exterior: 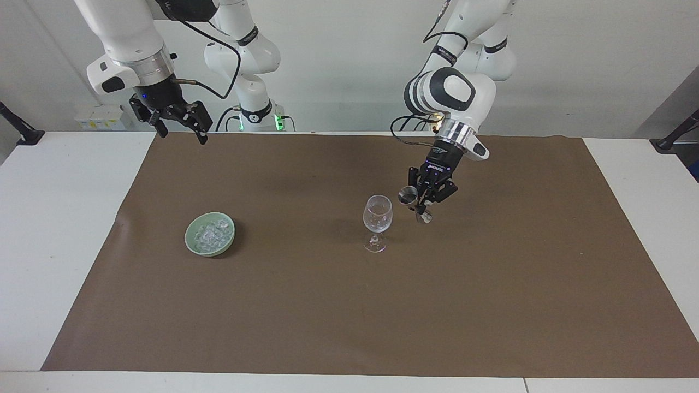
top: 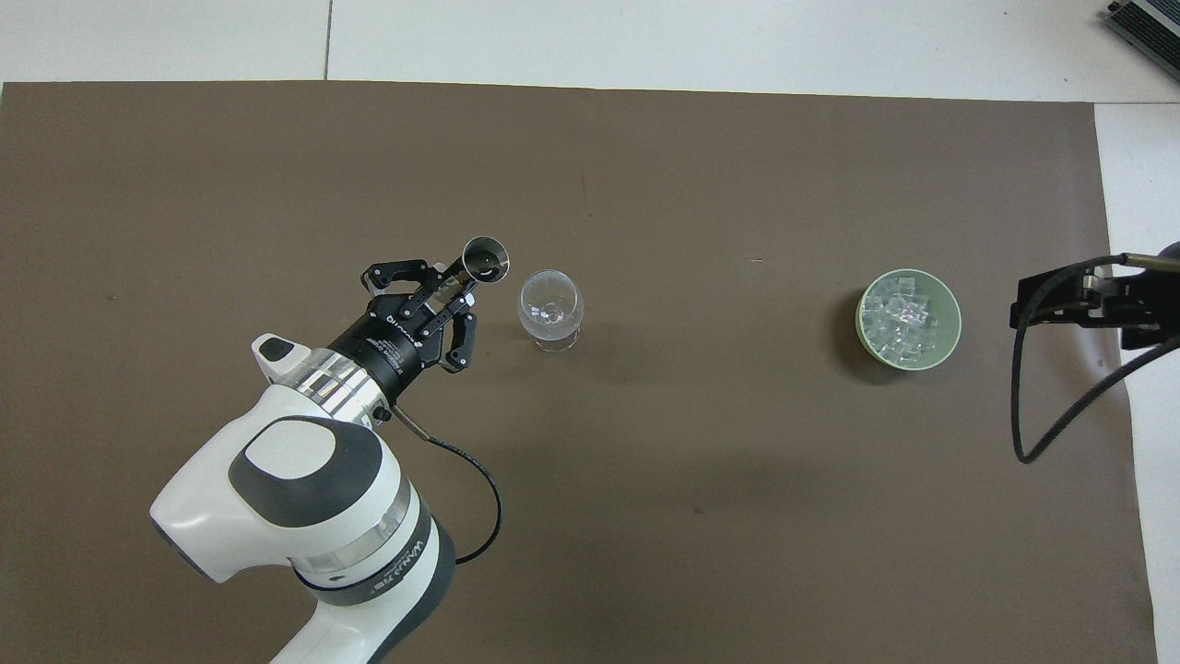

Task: Pour wine and add ice with both arms
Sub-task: 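Bring the jigger to the rim of the clear glass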

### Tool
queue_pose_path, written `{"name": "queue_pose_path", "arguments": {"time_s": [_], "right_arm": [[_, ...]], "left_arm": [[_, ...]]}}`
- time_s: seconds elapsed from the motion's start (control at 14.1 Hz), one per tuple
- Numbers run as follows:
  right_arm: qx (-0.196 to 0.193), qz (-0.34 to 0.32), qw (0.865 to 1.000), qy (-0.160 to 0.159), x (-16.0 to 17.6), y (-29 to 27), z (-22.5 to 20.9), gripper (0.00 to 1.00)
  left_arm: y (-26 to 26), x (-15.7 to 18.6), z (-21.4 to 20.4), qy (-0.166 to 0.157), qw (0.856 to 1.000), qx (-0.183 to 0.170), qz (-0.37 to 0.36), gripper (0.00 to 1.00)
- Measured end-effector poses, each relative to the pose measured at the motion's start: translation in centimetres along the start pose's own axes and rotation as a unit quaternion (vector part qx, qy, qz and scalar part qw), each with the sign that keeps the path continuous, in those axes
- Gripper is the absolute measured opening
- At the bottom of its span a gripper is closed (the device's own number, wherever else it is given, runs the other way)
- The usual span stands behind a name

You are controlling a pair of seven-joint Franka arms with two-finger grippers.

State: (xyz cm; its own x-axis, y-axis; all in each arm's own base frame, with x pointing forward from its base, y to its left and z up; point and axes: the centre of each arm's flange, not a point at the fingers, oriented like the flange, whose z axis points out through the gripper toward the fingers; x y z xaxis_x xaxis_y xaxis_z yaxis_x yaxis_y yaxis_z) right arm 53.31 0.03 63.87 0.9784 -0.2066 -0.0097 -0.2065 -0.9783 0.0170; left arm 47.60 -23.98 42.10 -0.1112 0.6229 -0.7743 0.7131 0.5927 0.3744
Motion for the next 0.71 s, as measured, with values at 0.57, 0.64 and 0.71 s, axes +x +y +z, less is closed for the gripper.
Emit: {"name": "queue_pose_path", "arguments": {"time_s": [0.57, 0.64, 0.71], "right_arm": [[0.0, 0.0, 1.0, 0.0, 0.0, 0.0, 0.0, 1.0], [0.0, 0.0, 1.0, 0.0, 0.0, 0.0, 0.0, 1.0], [0.0, 0.0, 1.0, 0.0, 0.0, 0.0, 0.0, 1.0]], "left_arm": [[-1.2, -1.5, 0.8, 0.014, 0.999, 0.001, 0.035, 0.22], [-1.1, -1.5, 0.9, 0.016, 0.999, 0.0, 0.039, 0.22], [-1.1, -1.5, 1.0, 0.017, 0.999, 0.0, 0.042, 0.22]]}}
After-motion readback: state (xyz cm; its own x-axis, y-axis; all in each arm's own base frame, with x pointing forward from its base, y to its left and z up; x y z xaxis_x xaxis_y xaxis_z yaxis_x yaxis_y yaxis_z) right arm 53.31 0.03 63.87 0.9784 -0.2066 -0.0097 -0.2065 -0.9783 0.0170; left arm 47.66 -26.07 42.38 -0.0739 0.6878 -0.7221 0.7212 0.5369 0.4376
